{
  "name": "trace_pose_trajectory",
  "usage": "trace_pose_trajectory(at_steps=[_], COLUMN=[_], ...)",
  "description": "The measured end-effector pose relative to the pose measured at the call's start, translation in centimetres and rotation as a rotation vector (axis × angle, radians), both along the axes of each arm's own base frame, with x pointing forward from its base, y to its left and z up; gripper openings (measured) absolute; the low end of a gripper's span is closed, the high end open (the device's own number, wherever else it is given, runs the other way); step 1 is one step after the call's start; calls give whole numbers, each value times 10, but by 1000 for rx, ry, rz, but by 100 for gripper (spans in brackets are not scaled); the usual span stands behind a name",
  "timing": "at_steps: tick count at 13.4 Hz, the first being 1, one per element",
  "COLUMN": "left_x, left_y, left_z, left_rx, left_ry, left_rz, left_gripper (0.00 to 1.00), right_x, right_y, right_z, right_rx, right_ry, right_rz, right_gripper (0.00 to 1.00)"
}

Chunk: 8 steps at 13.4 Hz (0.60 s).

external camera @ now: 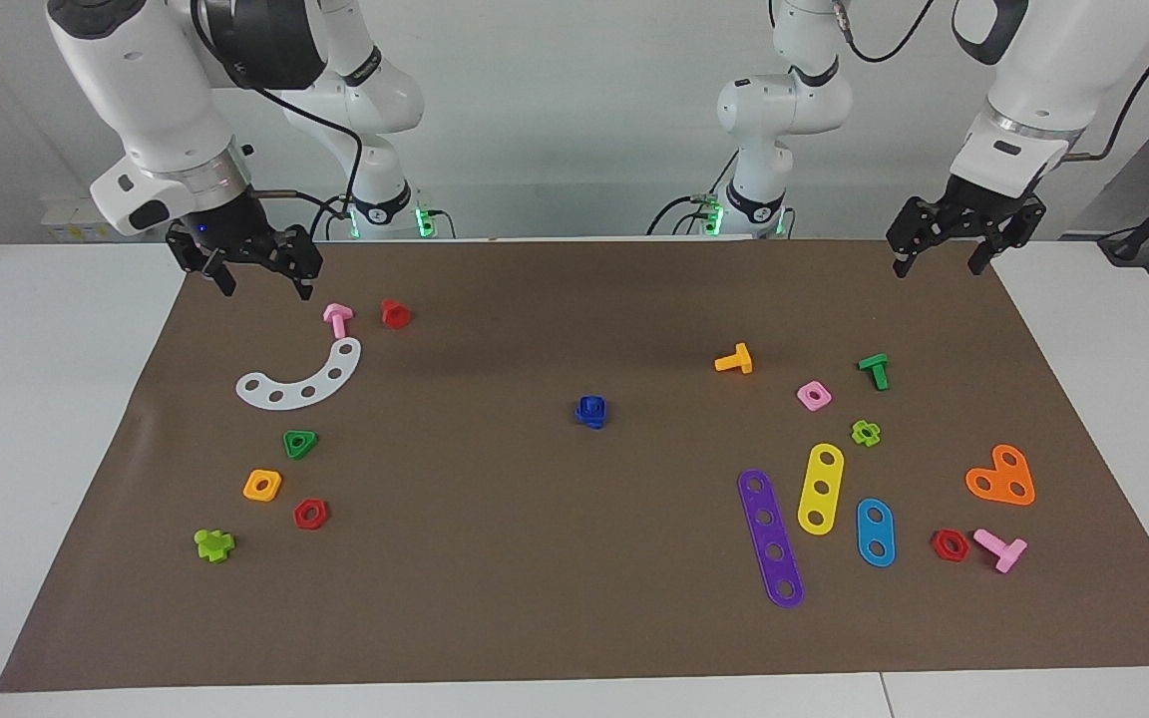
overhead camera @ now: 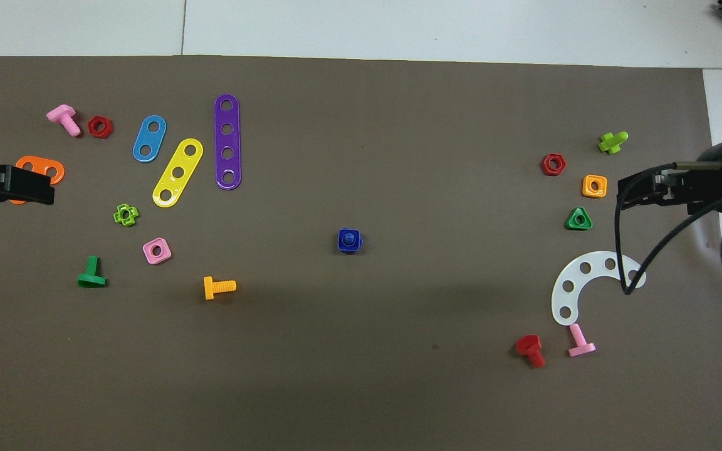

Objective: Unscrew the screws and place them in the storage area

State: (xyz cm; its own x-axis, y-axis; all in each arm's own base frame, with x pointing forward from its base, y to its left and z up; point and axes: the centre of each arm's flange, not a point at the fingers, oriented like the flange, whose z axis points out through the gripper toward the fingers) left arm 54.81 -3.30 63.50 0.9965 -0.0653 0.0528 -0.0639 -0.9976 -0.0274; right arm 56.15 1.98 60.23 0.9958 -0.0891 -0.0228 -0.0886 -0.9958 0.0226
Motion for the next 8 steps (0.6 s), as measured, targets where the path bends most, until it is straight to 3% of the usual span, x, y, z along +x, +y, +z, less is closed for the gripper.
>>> trace_pose_trajectory(at_steps=[5,8], left_x=[-3,-7], left_y=[-5,-38], left_z=[-10,-35], left_rx=[2,-89], left_ry=[20,38], left_rz=[-26,-75], left_gripper=[100,98], right_x=[0,0], right_y=[0,0], right_z=[0,0], right_rx=[0,0], right_ry=[0,0], right_rz=[0,0], right_gripper=[100,100])
